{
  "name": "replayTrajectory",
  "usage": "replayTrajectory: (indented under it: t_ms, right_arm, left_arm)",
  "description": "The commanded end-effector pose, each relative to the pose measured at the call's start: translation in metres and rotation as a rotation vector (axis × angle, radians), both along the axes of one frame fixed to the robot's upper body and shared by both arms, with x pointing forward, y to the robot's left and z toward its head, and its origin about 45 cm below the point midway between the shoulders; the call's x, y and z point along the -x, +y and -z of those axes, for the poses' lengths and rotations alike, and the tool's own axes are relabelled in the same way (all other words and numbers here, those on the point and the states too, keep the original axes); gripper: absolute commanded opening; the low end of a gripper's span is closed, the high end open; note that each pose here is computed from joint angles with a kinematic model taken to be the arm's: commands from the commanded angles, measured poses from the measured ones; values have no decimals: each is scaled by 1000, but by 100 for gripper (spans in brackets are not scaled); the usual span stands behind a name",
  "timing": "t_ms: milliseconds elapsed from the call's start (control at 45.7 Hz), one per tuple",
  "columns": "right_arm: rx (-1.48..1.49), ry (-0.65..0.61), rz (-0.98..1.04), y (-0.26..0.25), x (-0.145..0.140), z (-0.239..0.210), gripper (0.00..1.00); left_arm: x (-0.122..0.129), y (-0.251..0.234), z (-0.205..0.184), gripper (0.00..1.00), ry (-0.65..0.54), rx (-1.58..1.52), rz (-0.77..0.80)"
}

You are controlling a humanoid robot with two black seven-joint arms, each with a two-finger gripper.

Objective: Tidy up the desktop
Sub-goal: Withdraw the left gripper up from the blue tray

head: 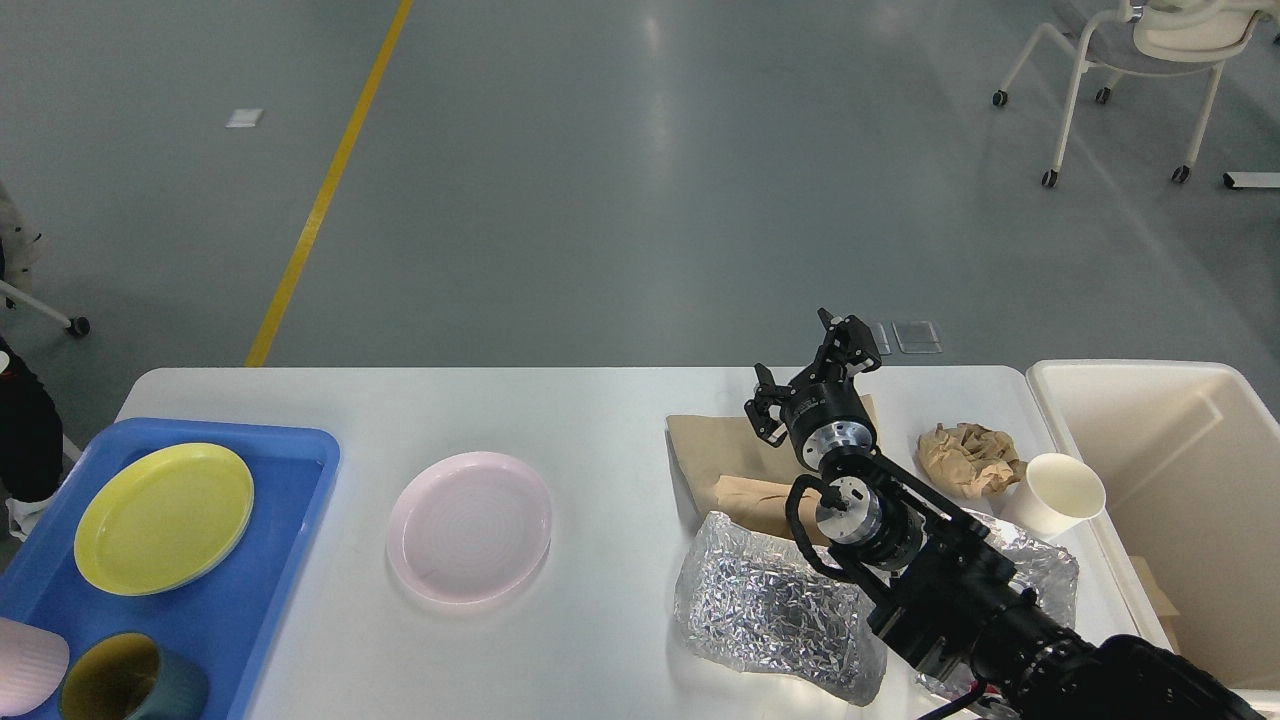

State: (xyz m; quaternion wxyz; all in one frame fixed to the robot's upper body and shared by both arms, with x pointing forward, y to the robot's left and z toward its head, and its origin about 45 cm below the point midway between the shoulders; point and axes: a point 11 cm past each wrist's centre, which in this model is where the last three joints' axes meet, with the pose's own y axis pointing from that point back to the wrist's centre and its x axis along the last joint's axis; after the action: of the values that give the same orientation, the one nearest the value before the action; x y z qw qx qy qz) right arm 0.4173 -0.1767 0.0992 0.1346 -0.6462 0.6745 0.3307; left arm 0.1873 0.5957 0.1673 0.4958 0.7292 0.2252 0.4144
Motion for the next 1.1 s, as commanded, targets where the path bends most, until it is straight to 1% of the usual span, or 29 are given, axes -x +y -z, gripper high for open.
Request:
replayTrajectory:
  t_ms: [0,66,131,219,241,372,548,679,810,876,942,1073]
  right_arm:
    - [0,0,0,0,0,0,100]
    - [1,0,-1,0,0,0,100]
    - [1,0,-1,0,0,0,100]
    - [0,0,0,0,0,0,100]
    - [0,0,0,0,0,0,100]
    - [0,0,0,0,0,0,100]
    - [0,0,0,0,0,0,100]
    - [0,0,0,0,0,0,100]
    - [0,0,0,0,0,0,100]
    - [0,0,0,0,0,0,100]
    - [1,0,-1,0,0,0,100]
    - [0,0,0,0,0,0,100]
  left_arm:
    - [-1,-2,2,60,3,0,8]
    - [-3,-2,1,68,-3,1,7]
    - [-10,-6,0,79,-22,12,10]
    - [-17,-12,1,90,-51,47,3]
    - [-23,-17,1,96,-67,62,4]
    - [-29,-25,1,97,-78,107,4]
    - [-52,-35,-19,97,-113,179,20]
    - [-73,-43,-47,97,-142,248,40]
    - [-109,-61,-90,97,-168,267,128]
    - [-129,-80,-109,97,-127,255,212]
    - [-143,-101,-121,97,-50,234,294]
    - [-175,-166,-134,97,84,223,478]
